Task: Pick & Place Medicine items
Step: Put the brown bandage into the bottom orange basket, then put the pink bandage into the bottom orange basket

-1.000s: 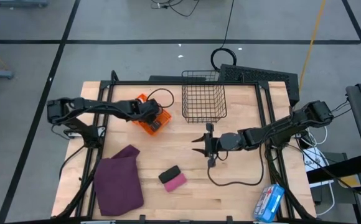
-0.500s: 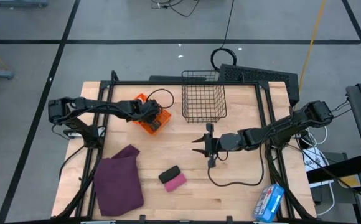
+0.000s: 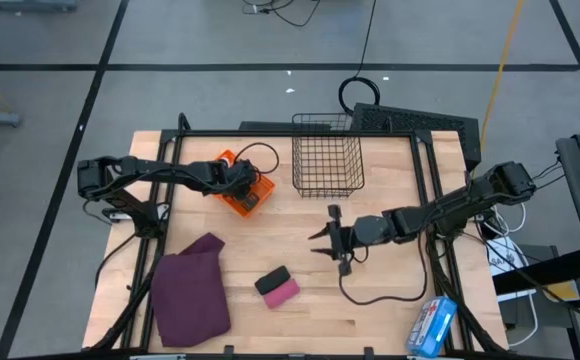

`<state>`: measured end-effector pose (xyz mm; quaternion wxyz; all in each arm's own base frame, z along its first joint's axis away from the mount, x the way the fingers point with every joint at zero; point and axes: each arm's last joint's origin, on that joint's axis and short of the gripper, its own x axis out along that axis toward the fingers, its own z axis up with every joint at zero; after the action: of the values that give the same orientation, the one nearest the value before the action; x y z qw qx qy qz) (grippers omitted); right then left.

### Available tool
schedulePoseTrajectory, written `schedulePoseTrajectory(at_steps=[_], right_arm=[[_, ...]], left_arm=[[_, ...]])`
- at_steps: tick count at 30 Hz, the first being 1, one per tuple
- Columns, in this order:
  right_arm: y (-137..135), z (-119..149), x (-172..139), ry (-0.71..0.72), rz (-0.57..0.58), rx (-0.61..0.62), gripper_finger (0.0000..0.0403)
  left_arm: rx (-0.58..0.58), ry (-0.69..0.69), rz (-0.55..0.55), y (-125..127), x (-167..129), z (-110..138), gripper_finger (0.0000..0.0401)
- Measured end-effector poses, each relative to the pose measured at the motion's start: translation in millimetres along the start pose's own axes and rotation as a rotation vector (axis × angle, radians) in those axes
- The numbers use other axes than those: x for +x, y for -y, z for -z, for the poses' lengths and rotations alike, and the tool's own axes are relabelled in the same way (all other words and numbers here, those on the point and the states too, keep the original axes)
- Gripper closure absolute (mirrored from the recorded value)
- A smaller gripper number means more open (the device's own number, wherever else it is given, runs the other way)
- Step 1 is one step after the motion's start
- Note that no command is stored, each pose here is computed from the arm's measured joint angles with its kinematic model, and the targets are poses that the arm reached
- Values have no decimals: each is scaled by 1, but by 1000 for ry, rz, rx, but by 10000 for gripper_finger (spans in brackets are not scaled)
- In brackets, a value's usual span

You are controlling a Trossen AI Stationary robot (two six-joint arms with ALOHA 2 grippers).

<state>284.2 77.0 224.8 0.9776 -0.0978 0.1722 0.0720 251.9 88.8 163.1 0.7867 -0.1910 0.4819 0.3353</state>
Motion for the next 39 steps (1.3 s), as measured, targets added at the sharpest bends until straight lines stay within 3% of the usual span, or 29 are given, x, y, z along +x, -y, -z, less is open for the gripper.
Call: schedulePoseTrajectory(at_steps=[6, 14, 19, 24, 28, 33, 39], right_arm=[[-9, -1, -1, 9, -53, 19, 267], [-22, -3, -4, 20, -115, 35, 209], [-26, -3, -4, 22, -131, 28, 187], [-25, -3, -4, 17, -129, 26, 184], [-26, 0, -5, 14, -132, 66, 187], [-27, 15, -3, 69, -129, 104, 187], [-42, 32, 18, 51, -154, 95, 186]], left_arm=[[-16, -5, 13, 0, 0, 0, 315], [-56, -27, 59, 2, 0, 1, 311], [-109, -34, 84, 3, 0, 0, 243], [-98, -40, 96, 3, -1, 0, 147], [-68, -15, 104, 4, -9, -8, 95], [-72, 24, 123, 7, -29, -24, 61], [-53, 150, 214, 20, -73, -45, 58]])
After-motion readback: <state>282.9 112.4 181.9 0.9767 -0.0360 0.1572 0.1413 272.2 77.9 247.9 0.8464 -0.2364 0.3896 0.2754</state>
